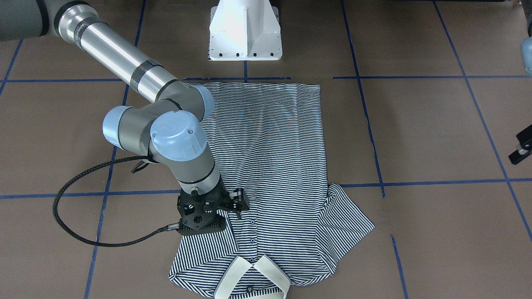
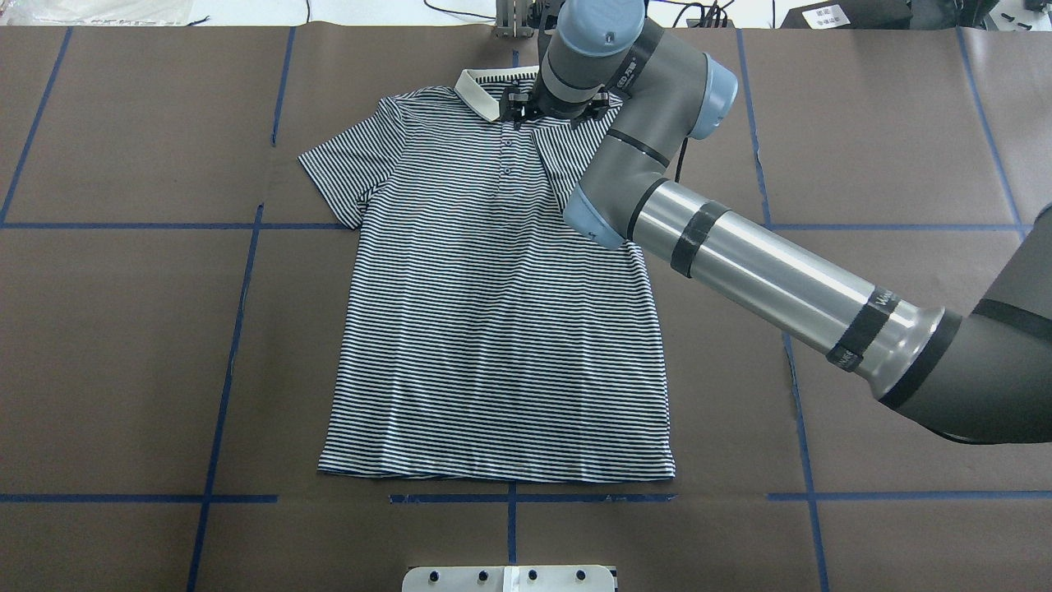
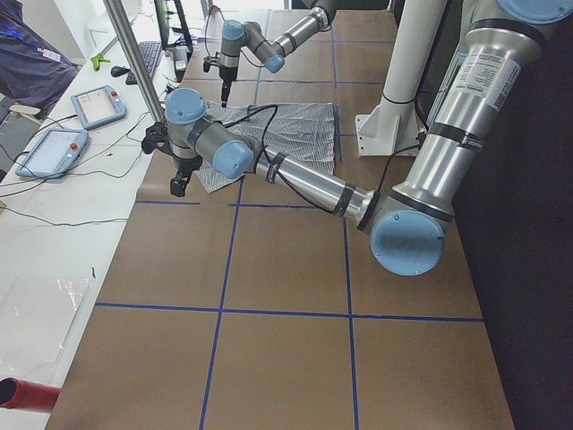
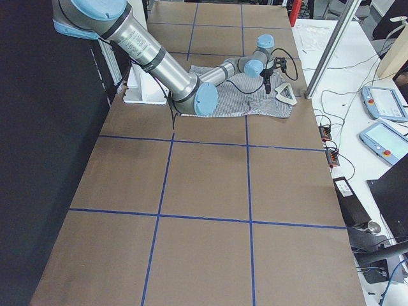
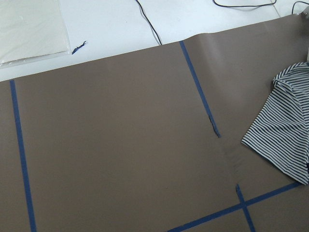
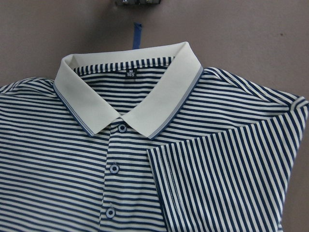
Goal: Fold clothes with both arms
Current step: 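Fold the grasped sleeve with the right gripper inward across the shirt body, then release the sleeve with the right gripper while the left arm reaches toward the other sleeve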
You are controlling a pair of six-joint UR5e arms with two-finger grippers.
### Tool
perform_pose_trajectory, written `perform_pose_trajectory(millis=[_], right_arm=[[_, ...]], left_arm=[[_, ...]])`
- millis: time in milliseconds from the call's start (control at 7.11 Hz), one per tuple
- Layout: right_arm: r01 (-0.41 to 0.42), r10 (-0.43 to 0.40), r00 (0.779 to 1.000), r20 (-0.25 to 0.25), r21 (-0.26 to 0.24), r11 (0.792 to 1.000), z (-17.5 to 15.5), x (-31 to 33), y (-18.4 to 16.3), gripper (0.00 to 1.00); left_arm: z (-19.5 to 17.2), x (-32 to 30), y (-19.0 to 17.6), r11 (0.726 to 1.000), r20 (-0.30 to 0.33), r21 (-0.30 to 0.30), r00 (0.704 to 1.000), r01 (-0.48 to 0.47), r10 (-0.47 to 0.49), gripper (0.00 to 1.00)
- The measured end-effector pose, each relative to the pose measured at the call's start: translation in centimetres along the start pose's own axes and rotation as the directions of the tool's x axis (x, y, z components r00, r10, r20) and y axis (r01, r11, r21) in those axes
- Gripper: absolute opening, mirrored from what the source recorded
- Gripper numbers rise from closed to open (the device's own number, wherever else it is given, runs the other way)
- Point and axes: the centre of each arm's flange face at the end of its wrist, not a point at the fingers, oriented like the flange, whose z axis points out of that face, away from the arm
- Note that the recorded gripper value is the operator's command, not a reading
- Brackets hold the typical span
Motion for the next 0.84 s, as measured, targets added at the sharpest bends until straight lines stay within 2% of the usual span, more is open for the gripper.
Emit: perform_pose_trajectory(millis=[141,281,563,844], right_arm=[[-0.023,0.023,1.0,0.019,-0.044,0.999,-2.1,1.5,0.6,1.0],[-0.033,0.035,0.999,0.036,-0.063,0.997,-3.2,3.0,1.5,1.0],[-0.052,0.054,0.998,0.036,-0.063,0.997,-3.5,4.5,2.3,1.0],[-0.055,0.057,0.998,0.034,-0.05,0.997,-3.7,4.6,2.1,1.0]], left_arm=[[3.2,3.1,-0.9,0.998,0.003,0.03,0.999,0.054,-0.054,1.0],[7.8,6.1,-1.0,0.99,0.012,0.072,0.993,0.119,-0.12,1.0],[16.9,10.5,-1.0,0.958,0.018,0.155,0.969,0.242,-0.248,1.0],[23.7,14.4,-1.0,0.933,0.048,0.204,0.948,0.298,-0.313,1.0]])
